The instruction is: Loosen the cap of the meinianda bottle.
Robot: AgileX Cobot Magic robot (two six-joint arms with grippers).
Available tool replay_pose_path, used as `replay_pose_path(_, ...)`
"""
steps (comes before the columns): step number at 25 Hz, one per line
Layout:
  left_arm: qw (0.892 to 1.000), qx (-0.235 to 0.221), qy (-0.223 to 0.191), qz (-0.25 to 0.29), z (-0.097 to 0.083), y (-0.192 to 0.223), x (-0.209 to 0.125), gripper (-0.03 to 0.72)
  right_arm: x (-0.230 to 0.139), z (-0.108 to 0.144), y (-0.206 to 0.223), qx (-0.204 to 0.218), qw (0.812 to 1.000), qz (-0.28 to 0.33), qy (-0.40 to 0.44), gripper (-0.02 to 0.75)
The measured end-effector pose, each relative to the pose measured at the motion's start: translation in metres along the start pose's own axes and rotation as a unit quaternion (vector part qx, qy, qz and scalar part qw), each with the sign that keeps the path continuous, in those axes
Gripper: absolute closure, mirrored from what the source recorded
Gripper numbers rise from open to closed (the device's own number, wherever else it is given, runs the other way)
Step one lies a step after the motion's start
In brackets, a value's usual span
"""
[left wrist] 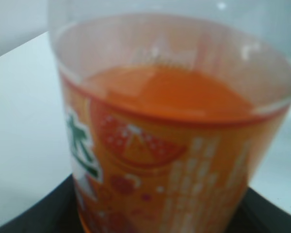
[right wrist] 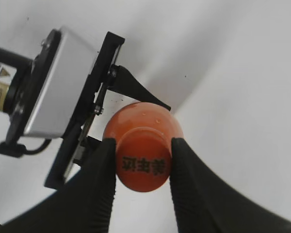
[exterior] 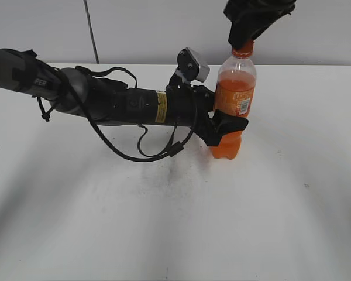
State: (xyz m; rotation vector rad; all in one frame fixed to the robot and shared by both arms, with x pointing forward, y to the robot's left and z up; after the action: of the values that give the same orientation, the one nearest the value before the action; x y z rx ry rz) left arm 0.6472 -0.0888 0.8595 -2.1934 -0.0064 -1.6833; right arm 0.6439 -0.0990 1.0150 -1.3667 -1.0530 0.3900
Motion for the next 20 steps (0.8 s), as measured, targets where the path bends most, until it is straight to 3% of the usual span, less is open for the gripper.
replay_pose_path(3, 1.000, 0.000, 0.000, 0.000, 0.000, 0.000, 0.000, 0.265, 0.000, 0.000, -0.001, -0.002, 0.984, -0.001, -0.178, 0.494)
replay_pose_path(4, 1.000, 0.001, -0.001, 0.001, 0.001, 0.000, 0.000, 0.265, 0.001, -0.001, -0.001, -0.003, 0.975, -0.001, -0.224, 0.542)
replay_pose_path(9, 1.000, 0.002, -0.003, 0.002, 0.001, 0.000, -0.001, 0.266, 0.001, 0.000, -0.002, -0.002, 0.956, -0.003, -0.294, 0.603)
replay_pose_path(12, 1.000, 0.001, -0.003, 0.003, 0.000, 0.000, -0.001, 0.266, 0.002, 0.001, -0.003, -0.001, 0.960, -0.006, -0.280, 0.556)
replay_pose_path(16, 1.000, -0.004, 0.004, 0.004, -0.002, 0.000, -0.001, 0.266, 0.003, 0.002, -0.009, -0.004, 0.977, -0.011, -0.211, 0.334)
replay_pose_path(18, 1.000, -0.004, 0.005, 0.004, -0.002, 0.000, -0.001, 0.266, 0.004, 0.002, -0.018, -0.007, 0.991, -0.018, -0.132, 0.260)
replay_pose_path(20, 1.000, -0.004, 0.006, 0.004, -0.002, 0.000, -0.001, 0.266, 0.005, 0.003, -0.026, -0.007, 0.999, -0.028, -0.017, 0.233)
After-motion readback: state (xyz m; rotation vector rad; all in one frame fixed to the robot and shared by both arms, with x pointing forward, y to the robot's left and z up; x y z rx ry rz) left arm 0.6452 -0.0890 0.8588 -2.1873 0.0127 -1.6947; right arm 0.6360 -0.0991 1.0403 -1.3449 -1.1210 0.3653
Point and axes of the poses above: a point on each arm's last joint axis where the gripper is mounted, y pointing out along that axis toward the gripper, z along the wrist's bending axis when the last joint is at zero, x = y × z, the point moved 10 cm from there along y, pointing out along that axis toward the gripper, and after that the axes turned 9 degrees about -y, right-handed, at the moved point
